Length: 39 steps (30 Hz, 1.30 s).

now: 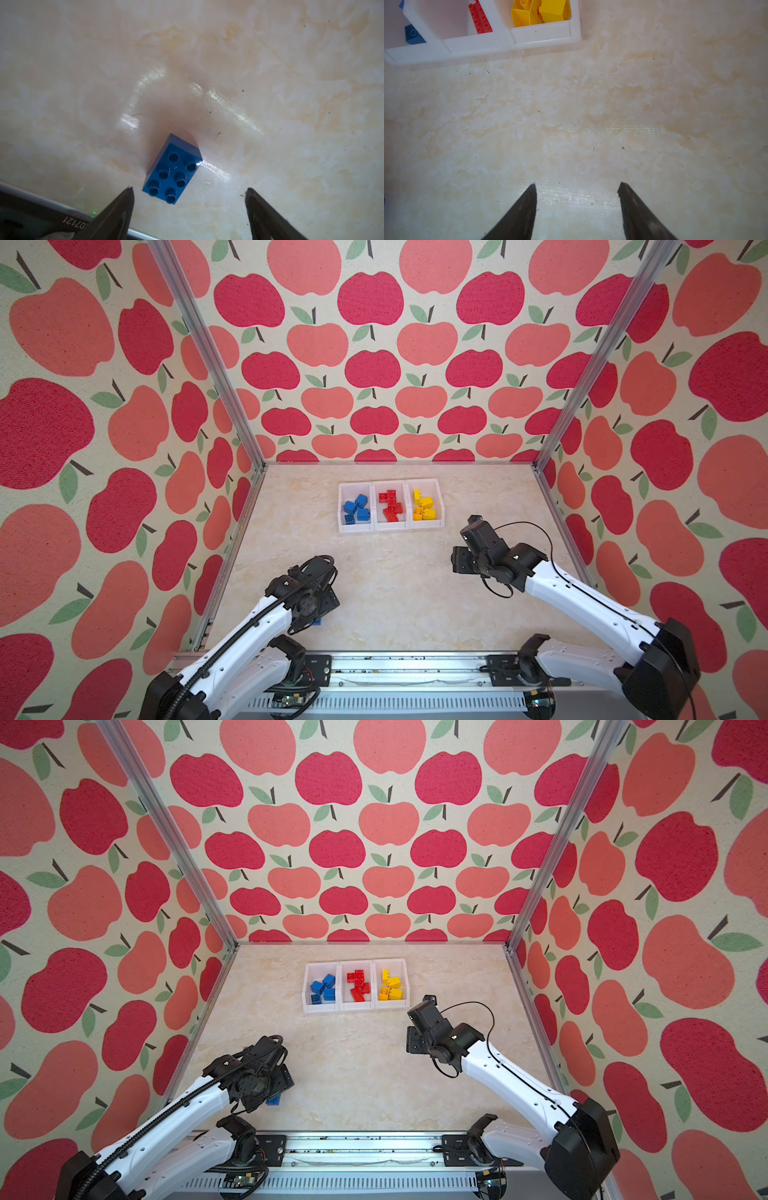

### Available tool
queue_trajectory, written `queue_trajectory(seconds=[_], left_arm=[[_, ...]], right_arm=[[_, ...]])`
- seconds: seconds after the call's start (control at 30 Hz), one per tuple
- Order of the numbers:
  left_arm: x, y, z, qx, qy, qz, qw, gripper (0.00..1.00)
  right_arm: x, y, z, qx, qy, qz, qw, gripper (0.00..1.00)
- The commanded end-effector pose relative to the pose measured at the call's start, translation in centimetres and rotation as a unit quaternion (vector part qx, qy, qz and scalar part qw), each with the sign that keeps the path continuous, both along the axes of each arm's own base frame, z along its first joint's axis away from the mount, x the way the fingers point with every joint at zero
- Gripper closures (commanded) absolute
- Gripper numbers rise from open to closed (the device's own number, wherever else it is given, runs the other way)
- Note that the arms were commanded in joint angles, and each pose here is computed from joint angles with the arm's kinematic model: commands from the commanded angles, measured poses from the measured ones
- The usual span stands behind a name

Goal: Sort the legos into containers by color
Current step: 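Lower the left gripper around the blue brick and close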

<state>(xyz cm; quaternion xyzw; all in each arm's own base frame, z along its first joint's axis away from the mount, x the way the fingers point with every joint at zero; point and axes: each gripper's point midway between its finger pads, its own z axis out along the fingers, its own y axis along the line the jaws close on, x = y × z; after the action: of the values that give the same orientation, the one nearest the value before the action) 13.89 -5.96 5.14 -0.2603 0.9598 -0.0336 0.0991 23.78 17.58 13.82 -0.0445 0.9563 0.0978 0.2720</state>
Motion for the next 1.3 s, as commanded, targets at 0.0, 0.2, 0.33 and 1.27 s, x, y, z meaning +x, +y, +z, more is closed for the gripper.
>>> queue_trajectory(seconds=[0.0, 0.2, 0.33, 1.27], left_arm=[[-0.6, -0.1, -0.9, -0.005, 0.02, 0.004, 1.0, 0.17], [-0.8, 0.0, -1.7, 0.006, 0.031, -0.009, 0.999, 0.23], [-0.9, 0.6, -1.7, 0.035, 0.037, -0.014, 0.999, 0.24], [0.3, -0.5, -2.2, 0.049, 0.045, -0.062, 0.996, 0.37]], right_arm=[[0.0, -0.2, -0.4, -0.001, 0.005, -0.003, 1.0, 0.35], [-0.1, -0.4, -0.4, -0.005, 0.005, -0.005, 1.0, 0.35], [-0.1, -0.5, -0.5, -0.007, 0.005, -0.006, 1.0, 0.35], [0.0, -0.9, 0.0, -0.007, -0.002, -0.013, 1.0, 0.35]])
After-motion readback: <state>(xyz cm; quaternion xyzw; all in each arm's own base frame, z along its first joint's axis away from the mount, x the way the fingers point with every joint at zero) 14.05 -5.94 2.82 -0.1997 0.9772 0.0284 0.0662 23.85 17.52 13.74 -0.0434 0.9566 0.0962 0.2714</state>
